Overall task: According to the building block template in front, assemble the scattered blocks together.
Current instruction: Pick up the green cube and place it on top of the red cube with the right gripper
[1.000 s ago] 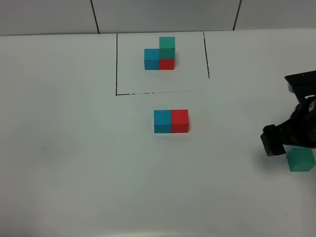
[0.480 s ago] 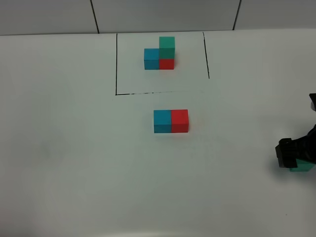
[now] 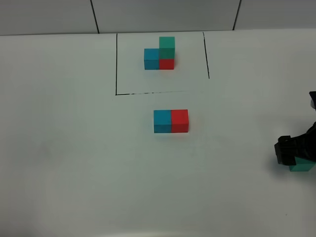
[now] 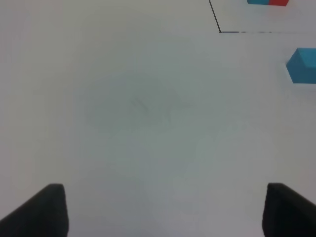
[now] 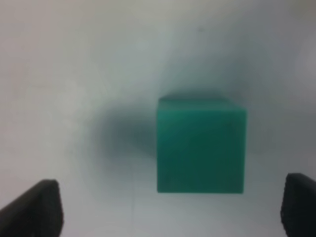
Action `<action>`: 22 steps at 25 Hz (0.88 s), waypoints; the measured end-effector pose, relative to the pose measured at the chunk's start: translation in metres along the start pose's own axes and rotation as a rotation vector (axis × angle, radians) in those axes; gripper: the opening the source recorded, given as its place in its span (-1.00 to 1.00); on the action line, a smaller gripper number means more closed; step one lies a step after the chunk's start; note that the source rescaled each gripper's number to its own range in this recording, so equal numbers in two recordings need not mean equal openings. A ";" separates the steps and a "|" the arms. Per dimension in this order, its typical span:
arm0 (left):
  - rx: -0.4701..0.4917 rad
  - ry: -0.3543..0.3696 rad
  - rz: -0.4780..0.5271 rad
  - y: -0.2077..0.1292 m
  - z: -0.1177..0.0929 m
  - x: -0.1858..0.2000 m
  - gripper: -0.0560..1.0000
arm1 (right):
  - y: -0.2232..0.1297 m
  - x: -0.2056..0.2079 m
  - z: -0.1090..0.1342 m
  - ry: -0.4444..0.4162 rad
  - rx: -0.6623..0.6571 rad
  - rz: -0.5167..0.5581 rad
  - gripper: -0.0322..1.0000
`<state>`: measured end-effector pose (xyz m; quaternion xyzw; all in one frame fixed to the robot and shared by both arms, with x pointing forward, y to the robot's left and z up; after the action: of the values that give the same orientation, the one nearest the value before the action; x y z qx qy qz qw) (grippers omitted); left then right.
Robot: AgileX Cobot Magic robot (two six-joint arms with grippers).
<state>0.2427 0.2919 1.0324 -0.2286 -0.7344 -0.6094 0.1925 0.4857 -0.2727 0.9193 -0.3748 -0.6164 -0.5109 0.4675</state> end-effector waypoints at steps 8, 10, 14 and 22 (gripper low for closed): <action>0.000 0.000 0.000 0.000 0.000 0.000 0.55 | 0.000 -0.014 -0.005 -0.003 -0.007 0.021 0.53; 0.000 0.000 0.000 0.000 0.000 0.000 0.55 | 0.000 -0.016 -0.006 -0.003 -0.002 0.024 0.50; 0.000 0.000 0.000 0.000 0.000 0.000 0.55 | 0.000 -0.017 -0.006 -0.003 0.002 0.028 0.48; 0.000 0.000 0.000 0.000 0.000 0.000 0.55 | 0.000 -0.017 -0.006 -0.004 0.004 0.027 0.48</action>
<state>0.2427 0.2919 1.0324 -0.2286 -0.7344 -0.6094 0.1925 0.4919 -0.2787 0.9031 -0.3829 -0.6133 -0.5027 0.4739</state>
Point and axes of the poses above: a point on each arm's last joint axis where the gripper is mounted, x pointing back along that axis away from the gripper, z along the wrist's bending axis when the last joint is at zero, y = z × x, the point moved 2 cm from there along -x, pointing out along that axis toward the gripper, and after that the axes turned 9 degrees about x, right-handed, at the moved point
